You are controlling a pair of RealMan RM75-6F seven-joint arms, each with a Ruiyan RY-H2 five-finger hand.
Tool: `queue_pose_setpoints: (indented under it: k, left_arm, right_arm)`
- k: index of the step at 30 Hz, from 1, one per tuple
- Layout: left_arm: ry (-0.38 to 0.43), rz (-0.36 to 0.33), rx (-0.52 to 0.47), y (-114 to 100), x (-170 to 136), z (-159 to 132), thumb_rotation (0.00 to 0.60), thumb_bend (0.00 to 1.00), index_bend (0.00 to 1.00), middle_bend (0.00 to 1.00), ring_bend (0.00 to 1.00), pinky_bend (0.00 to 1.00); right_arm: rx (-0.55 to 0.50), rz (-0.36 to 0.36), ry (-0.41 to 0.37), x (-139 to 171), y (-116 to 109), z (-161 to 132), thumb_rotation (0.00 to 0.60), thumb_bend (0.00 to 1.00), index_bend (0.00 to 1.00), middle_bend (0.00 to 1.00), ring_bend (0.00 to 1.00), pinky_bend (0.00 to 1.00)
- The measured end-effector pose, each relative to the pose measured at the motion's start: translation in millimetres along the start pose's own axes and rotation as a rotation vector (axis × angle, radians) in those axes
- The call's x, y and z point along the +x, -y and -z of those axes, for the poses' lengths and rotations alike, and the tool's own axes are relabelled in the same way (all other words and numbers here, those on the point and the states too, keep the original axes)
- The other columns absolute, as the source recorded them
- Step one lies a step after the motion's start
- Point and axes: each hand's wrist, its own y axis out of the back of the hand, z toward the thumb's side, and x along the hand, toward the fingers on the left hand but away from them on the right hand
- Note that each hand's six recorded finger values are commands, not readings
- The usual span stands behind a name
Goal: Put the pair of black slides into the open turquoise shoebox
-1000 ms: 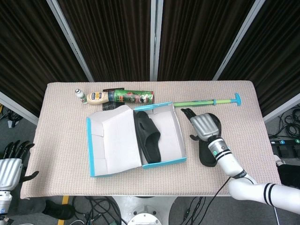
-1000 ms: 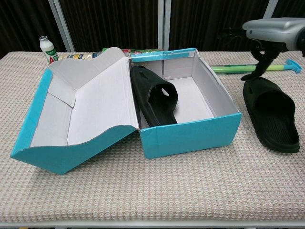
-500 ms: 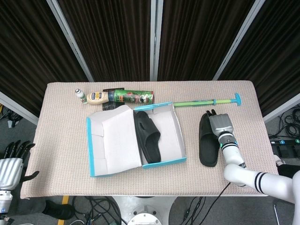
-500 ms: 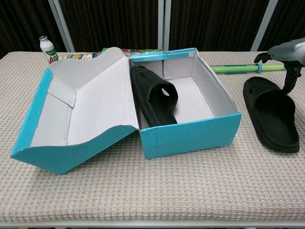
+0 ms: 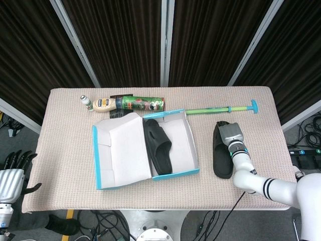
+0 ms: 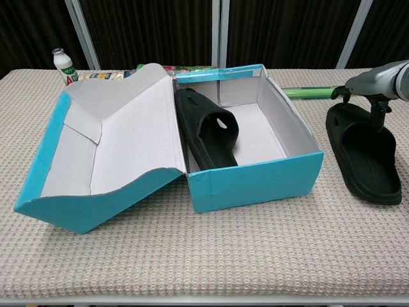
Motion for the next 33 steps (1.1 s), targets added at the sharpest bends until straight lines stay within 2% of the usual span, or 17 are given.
queue_pose_setpoints:
  k: [2, 4, 7, 9, 16, 25, 30, 33]
  left_arm:
    - [-0.001, 0.003, 0.000, 0.3, 0.2, 0.2, 0.600, 0.03, 0.17, 0.10, 0.01, 0.02]
    - [-0.002, 0.003, -0.002, 0.0, 0.1, 0.4, 0.600, 0.03, 0.17, 0.10, 0.01, 0.02]
    - [-0.004, 0.001, -0.002, -0.8, -0.6, 1.0, 0.600, 0.03, 0.17, 0.10, 0.01, 0.02]
    - [-0.004, 0.001, -0.001, -1.2, -1.0, 1.1, 0.600, 0.03, 0.17, 0.10, 0.01, 0.02]
    - [0.003, 0.000, -0.003, -4.0, -1.3, -0.6, 0.600, 0.03, 0.17, 0.10, 0.01, 0.02]
    - [0.015, -0.005, -0.001, -7.9, -2.5, -5.6, 0.600, 0.03, 0.17, 0.10, 0.01, 0.02]
    - [0.012, -0.004, -0.010, -8.5, -4.6, -4.7, 0.600, 0.03, 0.17, 0.10, 0.01, 0.02]
    - [0.008, -0.004, -0.010, -8.8, -5.2, -3.2, 0.600, 0.03, 0.17, 0.10, 0.01, 0.02]
  right_arm:
    - [0.028, -0.005, 0.003, -3.1, 2.4, -3.3, 0.600, 0.15, 0.03, 0.14, 0.72, 0.98]
    - [0.044, -0.005, 0.005, -5.6, 3.8, -5.6, 0.600, 0.19, 0.13, 0.21, 0.72, 0.98]
    - [0.050, 0.014, 0.006, -8.2, 2.2, -6.3, 0.600, 0.25, 0.33, 0.34, 0.74, 0.98]
    - [0.032, 0.035, -0.001, -8.7, -0.2, -5.7, 0.600, 0.26, 0.39, 0.37, 0.74, 0.98]
    - [-0.158, 0.124, -0.069, -0.7, -20.2, 9.5, 0.600, 0.27, 0.40, 0.37, 0.74, 0.98]
    - [-0.507, 0.292, -0.235, 31.6, -65.7, 34.7, 0.600, 0.27, 0.41, 0.38, 0.74, 0.98]
    - [-0.738, 0.355, -0.379, 46.1, -91.4, 23.3, 0.600, 0.27, 0.41, 0.38, 0.74, 0.98]
    - [-0.846, 0.385, -0.481, 51.6, -106.5, 3.5, 0.600, 0.27, 0.41, 0.37, 0.74, 0.98]
